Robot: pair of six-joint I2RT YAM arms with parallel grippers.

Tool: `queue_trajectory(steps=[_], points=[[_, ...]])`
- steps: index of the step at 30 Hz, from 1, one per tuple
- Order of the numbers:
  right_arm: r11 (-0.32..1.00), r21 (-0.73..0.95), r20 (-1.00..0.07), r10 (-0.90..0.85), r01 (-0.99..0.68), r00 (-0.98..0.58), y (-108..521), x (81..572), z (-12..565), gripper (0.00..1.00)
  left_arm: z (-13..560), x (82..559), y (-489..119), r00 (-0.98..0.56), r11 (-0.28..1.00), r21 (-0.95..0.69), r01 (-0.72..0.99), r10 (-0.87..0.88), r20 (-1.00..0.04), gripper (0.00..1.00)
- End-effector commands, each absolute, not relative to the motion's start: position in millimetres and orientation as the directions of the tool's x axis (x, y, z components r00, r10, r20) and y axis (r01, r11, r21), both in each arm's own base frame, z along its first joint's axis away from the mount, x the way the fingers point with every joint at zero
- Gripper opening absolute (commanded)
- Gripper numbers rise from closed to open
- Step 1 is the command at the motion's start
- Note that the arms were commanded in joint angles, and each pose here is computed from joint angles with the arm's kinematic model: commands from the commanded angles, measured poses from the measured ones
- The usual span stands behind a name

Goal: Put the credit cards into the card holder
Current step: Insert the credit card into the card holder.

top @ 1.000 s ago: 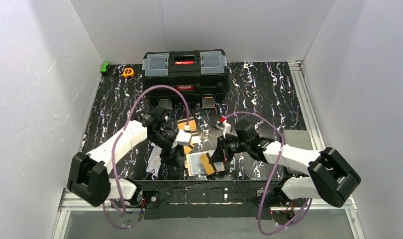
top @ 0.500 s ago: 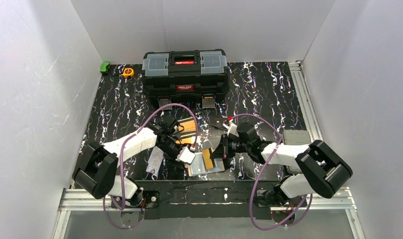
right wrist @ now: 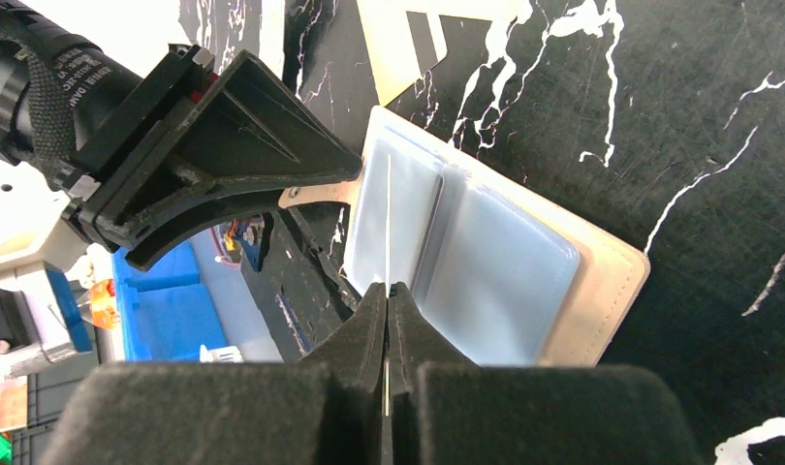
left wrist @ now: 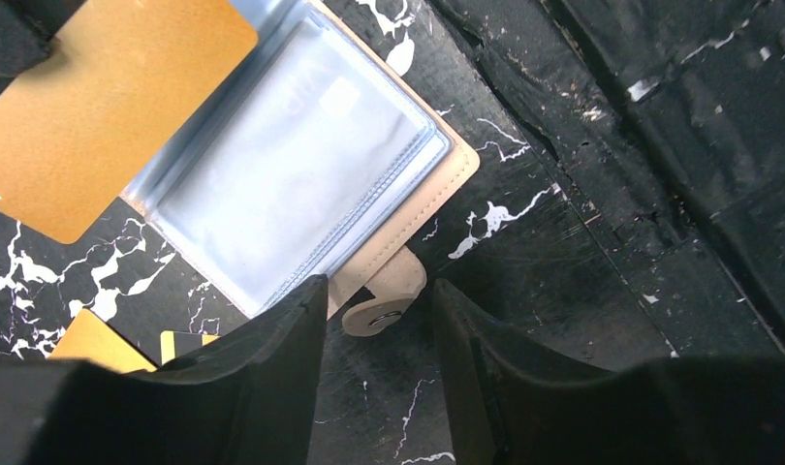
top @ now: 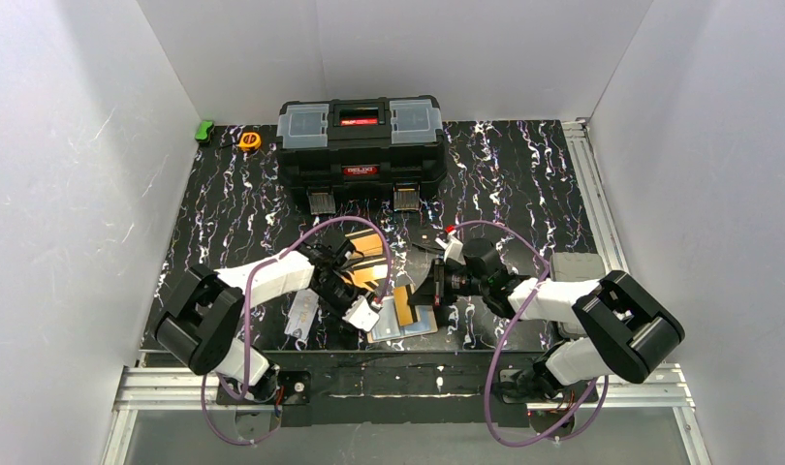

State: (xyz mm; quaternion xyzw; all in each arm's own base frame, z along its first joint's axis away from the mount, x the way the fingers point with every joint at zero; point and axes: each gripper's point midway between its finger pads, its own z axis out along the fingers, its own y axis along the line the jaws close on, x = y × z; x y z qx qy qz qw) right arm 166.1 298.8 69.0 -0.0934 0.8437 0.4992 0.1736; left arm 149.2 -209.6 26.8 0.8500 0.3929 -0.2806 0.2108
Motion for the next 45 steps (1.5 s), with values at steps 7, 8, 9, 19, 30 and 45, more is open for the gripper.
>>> queue_trajectory(steps=[7, 8, 9, 19, 30, 45], points=[[0.460, 0.819, -0.406, 0.044, -0.342, -0.913, 298.9, 168.9, 69.7, 0.01, 16.9, 146.2, -207.8, 0.590, -0.650, 0.160, 0.743, 0.524, -0.614, 0.33], [0.459, 0.821, -0.403, 0.044, -0.340, -0.914, 299.0, 168.4, 69.1, 0.01, 15.6, 146.2, -207.1, 0.599, -0.657, 0.164, 0.736, 0.520, -0.608, 0.33], [0.458, 0.821, -0.404, 0.046, -0.340, -0.914, 299.1, 168.6, 68.9, 0.01, 14.3, 145.6, -206.5, 0.603, -0.661, 0.164, 0.732, 0.519, -0.606, 0.35], [0.447, 0.836, -0.388, 0.073, -0.318, -0.919, 296.4, 165.1, 61.2, 0.01, 2.3, 143.9, -206.0, 0.688, -0.723, 0.208, 0.658, 0.466, -0.556, 0.38], [0.470, 0.835, -0.386, 0.131, -0.286, -0.913, 280.5, 165.1, 55.1, 0.01, -0.3, 139.5, -216.1, 0.711, -0.747, 0.217, 0.629, 0.438, -0.551, 0.17], [0.541, 0.821, -0.389, 0.292, -0.184, -0.874, 239.9, 176.5, 53.9, 0.01, 1.9, 123.2, -215.0, 0.701, -0.750, 0.172, 0.639, 0.475, -0.532, 0.09]])
